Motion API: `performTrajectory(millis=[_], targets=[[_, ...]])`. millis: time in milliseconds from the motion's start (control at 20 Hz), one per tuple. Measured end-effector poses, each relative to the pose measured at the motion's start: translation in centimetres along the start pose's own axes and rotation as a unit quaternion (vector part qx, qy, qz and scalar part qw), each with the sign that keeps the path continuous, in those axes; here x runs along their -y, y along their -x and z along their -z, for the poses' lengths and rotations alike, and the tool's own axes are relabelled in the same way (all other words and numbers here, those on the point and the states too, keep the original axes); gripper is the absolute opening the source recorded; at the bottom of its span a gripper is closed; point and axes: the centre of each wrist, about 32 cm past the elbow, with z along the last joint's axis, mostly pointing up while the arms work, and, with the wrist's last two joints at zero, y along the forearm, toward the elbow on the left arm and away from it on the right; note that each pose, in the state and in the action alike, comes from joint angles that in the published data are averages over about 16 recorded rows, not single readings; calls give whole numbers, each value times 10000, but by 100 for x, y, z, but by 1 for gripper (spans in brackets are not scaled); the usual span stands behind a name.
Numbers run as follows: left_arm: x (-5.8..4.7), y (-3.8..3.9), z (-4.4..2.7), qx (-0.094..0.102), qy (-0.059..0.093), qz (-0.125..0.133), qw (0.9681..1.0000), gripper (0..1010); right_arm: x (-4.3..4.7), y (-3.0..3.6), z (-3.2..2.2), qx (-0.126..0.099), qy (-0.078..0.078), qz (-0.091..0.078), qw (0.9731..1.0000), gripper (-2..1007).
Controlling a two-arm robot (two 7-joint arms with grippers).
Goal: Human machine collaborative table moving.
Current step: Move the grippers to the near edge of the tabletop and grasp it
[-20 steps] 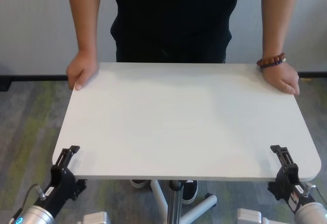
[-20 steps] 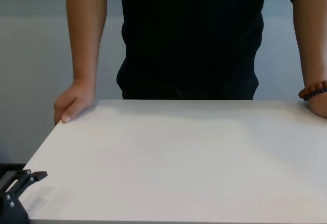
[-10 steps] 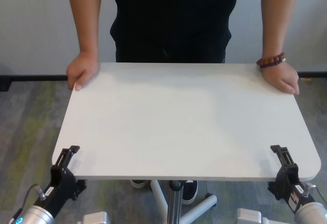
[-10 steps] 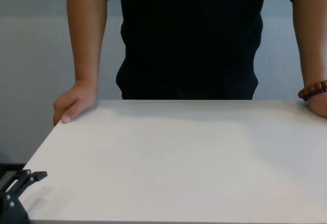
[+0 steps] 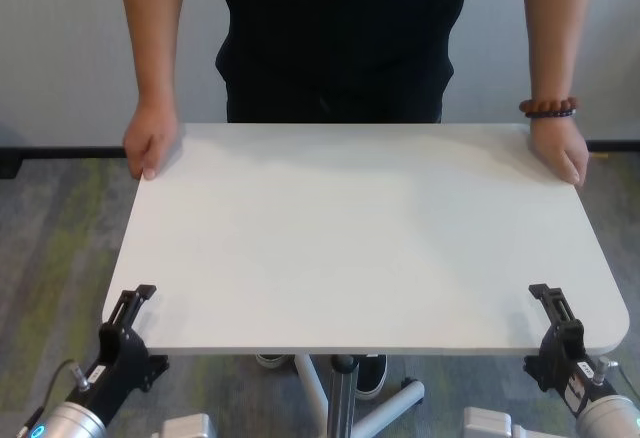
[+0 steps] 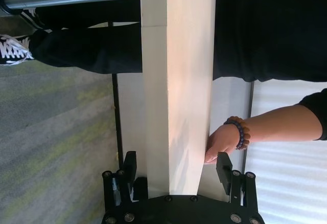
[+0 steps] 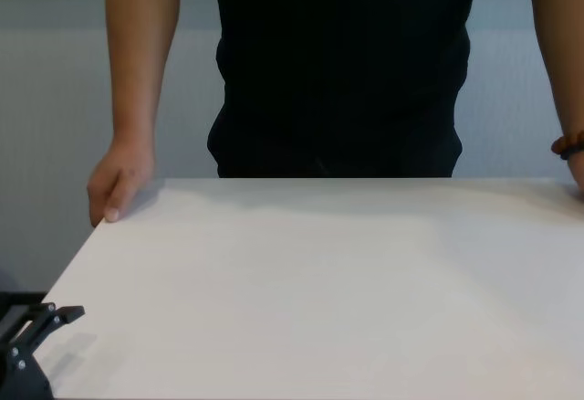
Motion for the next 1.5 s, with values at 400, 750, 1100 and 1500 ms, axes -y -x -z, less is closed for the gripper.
performTrajectory(millis=[400, 750, 1100, 1500], targets=[[0, 0, 0, 0, 0, 0, 10000, 873, 0, 0, -1, 2, 2, 1, 10000, 790], [0, 0, 0, 0, -1, 1, 10000, 671, 0, 1, -1, 3, 3, -1, 10000, 562], [-1, 1, 0, 0, -1, 3, 10000, 486, 0, 2, -1, 3, 3, -4, 10000, 373], [-1, 2, 0, 1, -1, 6, 10000, 377, 0, 2, -1, 3, 2, -6, 10000, 287]])
